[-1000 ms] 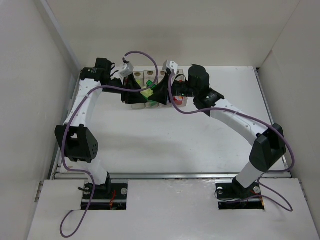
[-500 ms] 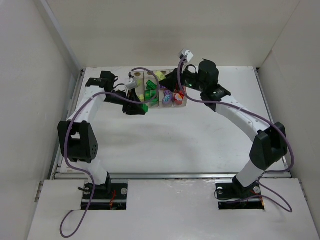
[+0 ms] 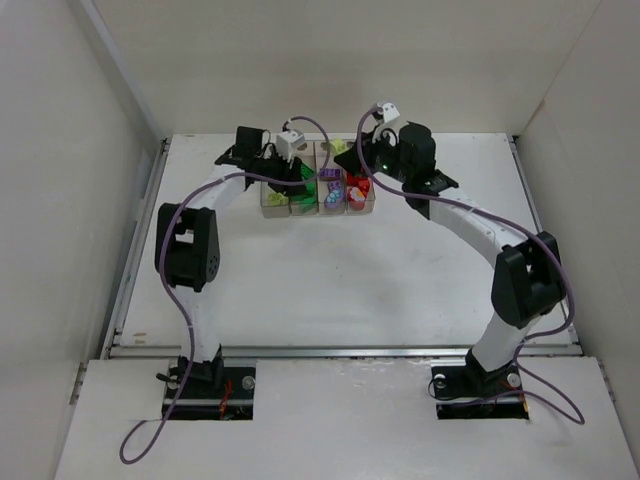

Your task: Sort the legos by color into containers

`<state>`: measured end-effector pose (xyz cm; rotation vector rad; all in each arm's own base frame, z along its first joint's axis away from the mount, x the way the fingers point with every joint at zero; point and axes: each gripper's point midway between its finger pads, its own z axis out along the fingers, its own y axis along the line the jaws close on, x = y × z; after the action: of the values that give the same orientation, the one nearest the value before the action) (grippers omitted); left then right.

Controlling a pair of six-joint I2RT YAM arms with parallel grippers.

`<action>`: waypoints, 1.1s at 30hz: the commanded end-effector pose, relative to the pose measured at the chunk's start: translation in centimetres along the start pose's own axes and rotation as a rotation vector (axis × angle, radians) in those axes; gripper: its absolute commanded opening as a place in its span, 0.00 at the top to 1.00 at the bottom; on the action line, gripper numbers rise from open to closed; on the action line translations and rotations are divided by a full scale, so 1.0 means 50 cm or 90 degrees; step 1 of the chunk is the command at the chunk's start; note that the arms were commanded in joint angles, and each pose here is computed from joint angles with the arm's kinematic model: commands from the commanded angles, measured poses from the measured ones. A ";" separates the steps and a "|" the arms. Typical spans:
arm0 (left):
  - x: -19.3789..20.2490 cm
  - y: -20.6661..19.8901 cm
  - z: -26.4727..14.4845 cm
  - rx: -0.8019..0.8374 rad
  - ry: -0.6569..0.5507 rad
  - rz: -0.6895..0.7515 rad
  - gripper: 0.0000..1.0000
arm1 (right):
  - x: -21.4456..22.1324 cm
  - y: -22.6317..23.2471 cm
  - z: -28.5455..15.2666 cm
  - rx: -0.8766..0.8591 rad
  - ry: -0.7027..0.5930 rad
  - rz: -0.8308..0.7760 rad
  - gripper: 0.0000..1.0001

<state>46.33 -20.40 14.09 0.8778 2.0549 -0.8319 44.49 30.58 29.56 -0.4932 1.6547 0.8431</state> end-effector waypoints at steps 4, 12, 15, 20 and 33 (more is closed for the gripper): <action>-0.094 0.091 0.030 -0.117 -0.069 0.004 0.43 | -0.007 -0.039 0.028 0.017 -0.016 -0.002 1.00; -0.155 0.091 -0.006 -0.152 -0.098 0.021 0.07 | 0.016 -0.053 0.052 0.016 0.009 0.002 1.00; -0.166 0.098 -0.058 -0.195 -0.094 0.001 0.06 | 0.026 -0.026 0.067 0.010 0.020 -0.003 1.00; -0.161 0.190 -0.244 -0.440 -0.101 -0.096 0.06 | 0.092 0.033 0.159 -0.012 0.079 0.006 1.00; 0.052 0.213 -0.412 -0.616 -0.023 -0.221 0.02 | 0.188 0.028 0.353 0.041 0.068 0.141 0.94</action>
<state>47.62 2.51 21.09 -0.0070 2.1784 0.0559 50.82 45.93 15.96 -0.4244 1.9192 0.9264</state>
